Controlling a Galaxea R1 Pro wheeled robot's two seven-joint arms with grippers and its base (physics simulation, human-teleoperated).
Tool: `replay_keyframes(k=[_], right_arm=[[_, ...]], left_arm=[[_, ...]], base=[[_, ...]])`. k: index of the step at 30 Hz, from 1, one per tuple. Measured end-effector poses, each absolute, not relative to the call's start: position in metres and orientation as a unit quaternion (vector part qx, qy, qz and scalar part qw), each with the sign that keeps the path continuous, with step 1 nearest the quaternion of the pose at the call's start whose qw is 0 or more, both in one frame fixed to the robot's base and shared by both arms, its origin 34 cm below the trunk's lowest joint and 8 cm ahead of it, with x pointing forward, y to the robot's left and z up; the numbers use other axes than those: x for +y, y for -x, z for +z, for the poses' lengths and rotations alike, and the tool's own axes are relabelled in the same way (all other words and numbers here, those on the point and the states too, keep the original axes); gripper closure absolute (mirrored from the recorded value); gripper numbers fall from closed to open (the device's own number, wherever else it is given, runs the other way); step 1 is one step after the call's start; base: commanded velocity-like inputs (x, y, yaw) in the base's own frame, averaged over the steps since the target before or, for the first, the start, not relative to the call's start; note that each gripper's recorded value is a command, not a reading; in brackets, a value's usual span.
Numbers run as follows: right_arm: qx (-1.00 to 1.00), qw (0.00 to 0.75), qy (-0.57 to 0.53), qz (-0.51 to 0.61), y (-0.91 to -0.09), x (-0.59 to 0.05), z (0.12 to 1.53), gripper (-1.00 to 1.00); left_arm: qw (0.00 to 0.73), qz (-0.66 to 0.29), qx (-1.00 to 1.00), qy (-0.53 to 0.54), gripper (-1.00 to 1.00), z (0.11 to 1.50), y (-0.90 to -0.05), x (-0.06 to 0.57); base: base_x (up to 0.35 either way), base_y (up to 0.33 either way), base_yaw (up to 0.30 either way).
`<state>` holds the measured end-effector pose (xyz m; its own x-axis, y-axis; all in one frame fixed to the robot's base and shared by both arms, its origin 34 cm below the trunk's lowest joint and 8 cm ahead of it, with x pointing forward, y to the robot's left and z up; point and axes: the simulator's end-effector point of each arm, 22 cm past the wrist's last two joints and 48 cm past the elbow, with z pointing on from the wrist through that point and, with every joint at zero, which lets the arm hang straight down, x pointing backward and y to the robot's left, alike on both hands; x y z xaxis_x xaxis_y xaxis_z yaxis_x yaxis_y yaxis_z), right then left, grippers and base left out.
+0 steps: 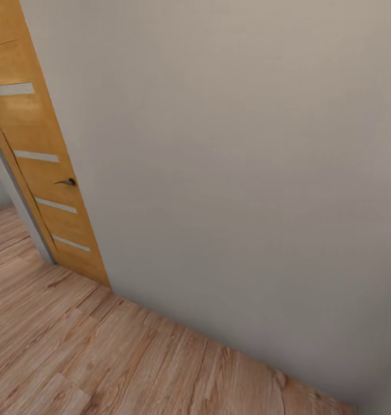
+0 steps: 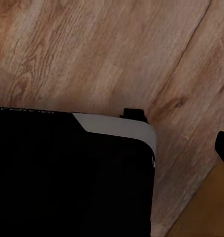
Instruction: Move the two storage containers from the living room to the garage. In the garage, place one container on the floor and stack the other container on top of it (either order is fine).
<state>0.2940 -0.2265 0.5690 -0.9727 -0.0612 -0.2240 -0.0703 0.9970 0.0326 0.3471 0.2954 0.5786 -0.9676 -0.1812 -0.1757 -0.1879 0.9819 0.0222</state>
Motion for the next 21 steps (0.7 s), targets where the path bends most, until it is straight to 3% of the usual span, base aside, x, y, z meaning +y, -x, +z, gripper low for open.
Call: replay_keyframes(k=[21], right_arm=[[0.993,0.113,0.034,0.022,-0.2941,-0.2227,0.5692,-1.0]], left_arm=[[0.087,0.019,0.992,0.091,-1.0,0.5785,-0.3471,0.2943]], base=[[0.317,0.0,0.271]])
